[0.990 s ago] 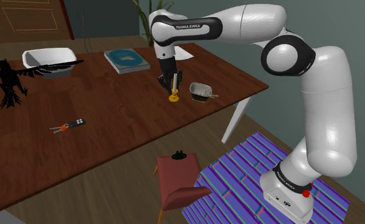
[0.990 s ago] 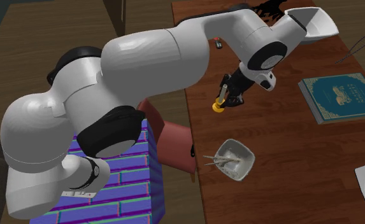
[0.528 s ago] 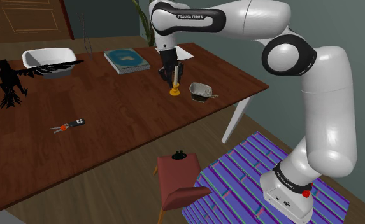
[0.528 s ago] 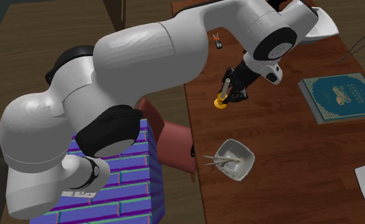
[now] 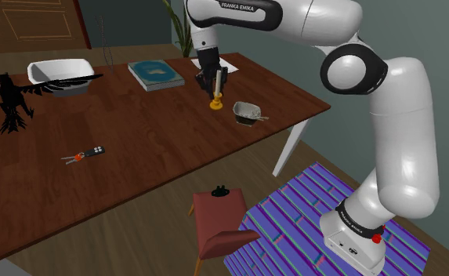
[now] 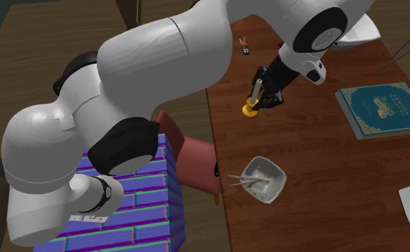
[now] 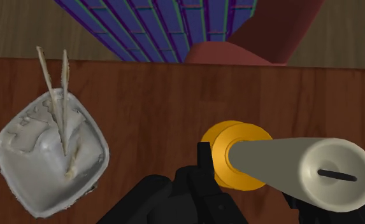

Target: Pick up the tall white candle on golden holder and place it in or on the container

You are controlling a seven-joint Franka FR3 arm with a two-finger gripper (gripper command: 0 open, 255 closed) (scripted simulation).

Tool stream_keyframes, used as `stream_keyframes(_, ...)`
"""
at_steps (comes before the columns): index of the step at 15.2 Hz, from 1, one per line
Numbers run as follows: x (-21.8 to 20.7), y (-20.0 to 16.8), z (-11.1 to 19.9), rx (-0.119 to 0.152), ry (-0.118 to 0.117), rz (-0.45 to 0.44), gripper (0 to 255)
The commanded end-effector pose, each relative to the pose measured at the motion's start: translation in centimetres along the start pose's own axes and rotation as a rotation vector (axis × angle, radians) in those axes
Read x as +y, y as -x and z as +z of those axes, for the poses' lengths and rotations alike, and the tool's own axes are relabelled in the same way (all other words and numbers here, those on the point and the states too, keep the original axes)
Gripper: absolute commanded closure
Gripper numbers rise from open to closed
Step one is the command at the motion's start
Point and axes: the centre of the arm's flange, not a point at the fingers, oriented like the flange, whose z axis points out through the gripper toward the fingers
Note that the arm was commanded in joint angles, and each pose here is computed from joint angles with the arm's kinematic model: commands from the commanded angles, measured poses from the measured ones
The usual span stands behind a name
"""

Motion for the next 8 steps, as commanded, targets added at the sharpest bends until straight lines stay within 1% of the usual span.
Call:
stream_keyframes(1, 0.0, 0.4, -0.9, 0.0, 0.0, 0.0, 255)
stream_keyframes(3, 0.1, 0.8, -1.8, 0.0, 0.0, 0.0, 255)
stream_keyframes(8, 6.6, 0.8, -0.5, 0.0, 0.0, 0.0, 255)
